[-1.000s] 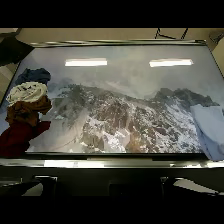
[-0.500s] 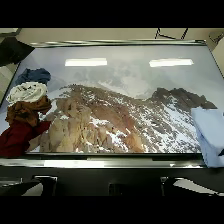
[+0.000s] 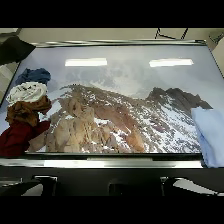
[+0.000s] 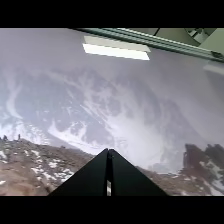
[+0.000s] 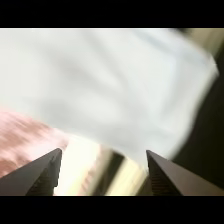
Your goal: Fold the clothes and pants, and hang the long-sleeved shirts on hangers.
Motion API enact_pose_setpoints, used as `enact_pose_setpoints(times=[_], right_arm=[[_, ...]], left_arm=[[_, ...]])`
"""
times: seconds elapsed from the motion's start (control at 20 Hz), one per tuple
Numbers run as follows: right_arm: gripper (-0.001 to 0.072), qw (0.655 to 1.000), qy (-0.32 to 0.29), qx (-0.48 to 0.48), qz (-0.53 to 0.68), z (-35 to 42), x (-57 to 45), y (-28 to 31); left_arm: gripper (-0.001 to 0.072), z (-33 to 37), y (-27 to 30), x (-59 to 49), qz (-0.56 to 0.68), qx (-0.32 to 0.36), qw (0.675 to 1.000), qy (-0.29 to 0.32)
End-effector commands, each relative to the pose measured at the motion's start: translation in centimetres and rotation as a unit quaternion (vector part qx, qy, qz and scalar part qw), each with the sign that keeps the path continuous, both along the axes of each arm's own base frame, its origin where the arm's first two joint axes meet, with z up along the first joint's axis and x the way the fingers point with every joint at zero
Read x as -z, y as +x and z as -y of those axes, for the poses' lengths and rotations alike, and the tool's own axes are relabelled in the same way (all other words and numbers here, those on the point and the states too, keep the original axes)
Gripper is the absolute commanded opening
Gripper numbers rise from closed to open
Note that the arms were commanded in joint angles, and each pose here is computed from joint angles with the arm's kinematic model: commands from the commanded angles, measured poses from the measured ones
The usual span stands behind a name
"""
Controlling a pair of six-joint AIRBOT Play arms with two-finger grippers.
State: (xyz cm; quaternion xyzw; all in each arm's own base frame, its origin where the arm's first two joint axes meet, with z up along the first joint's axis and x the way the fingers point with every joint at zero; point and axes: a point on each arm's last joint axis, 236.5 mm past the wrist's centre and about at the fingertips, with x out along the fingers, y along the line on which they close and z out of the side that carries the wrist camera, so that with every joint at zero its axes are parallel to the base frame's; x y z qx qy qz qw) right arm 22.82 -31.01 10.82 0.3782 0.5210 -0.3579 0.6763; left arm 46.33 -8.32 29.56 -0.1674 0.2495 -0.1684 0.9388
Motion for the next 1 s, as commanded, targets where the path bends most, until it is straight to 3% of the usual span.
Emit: enact_pose_setpoints(times=[0.0,0.1,0.15,0.2,0.25,0.3,0.4,0.55,0.95], right_arm=[[0.0608,0.956,-0.181,-0.112,0.204,-1.1,-14.2,11.7],[0.0609,0.933,-0.183,-0.208,0.228,-7.9,-15.4,16.8],[0.0633,0.934,-0.153,-0.242,0.213,-11.4,-13.8,18.2],[0.0702,0.940,-0.113,-0.268,0.180,-14.6,-11.1,18.9],[0.0702,0.947,-0.065,-0.284,0.138,-17.3,-8.1,18.7],[0.0701,0.948,-0.026,-0.301,0.096,-19.3,-5.5,18.2],[0.0699,0.944,0.016,-0.327,0.040,-21.7,-2.1,17.1],[0.0700,0.943,0.018,-0.330,0.037,-22.0,-1.6,17.2],[0.0697,0.943,0.013,-0.331,0.032,-21.7,-1.6,17.0]], left_arm=[[0.0019,-4.6,1.7,5.0,-0.040,-0.079,0.979,0.185],[0.0024,-7.6,1.1,10.6,-0.140,-0.125,0.941,0.283],[0.0166,-7.5,0.3,13.6,-0.195,-0.114,0.930,0.288],[0.0642,-6.6,-1.1,17.1,-0.266,-0.093,0.918,0.277],[0.0714,-5.8,-3.2,20.2,-0.341,-0.068,0.899,0.267],[0.0715,-5.0,-5.2,22.8,-0.397,-0.031,0.877,0.268],[0.0714,-3.0,-6.3,24.8,-0.402,0.003,0.883,0.242],[0.0714,-1.6,-5.4,24.1,-0.348,-0.002,0.912,0.219],[0.0714,-1.7,-5.2,24.5,-0.351,-0.003,0.910,0.219]])
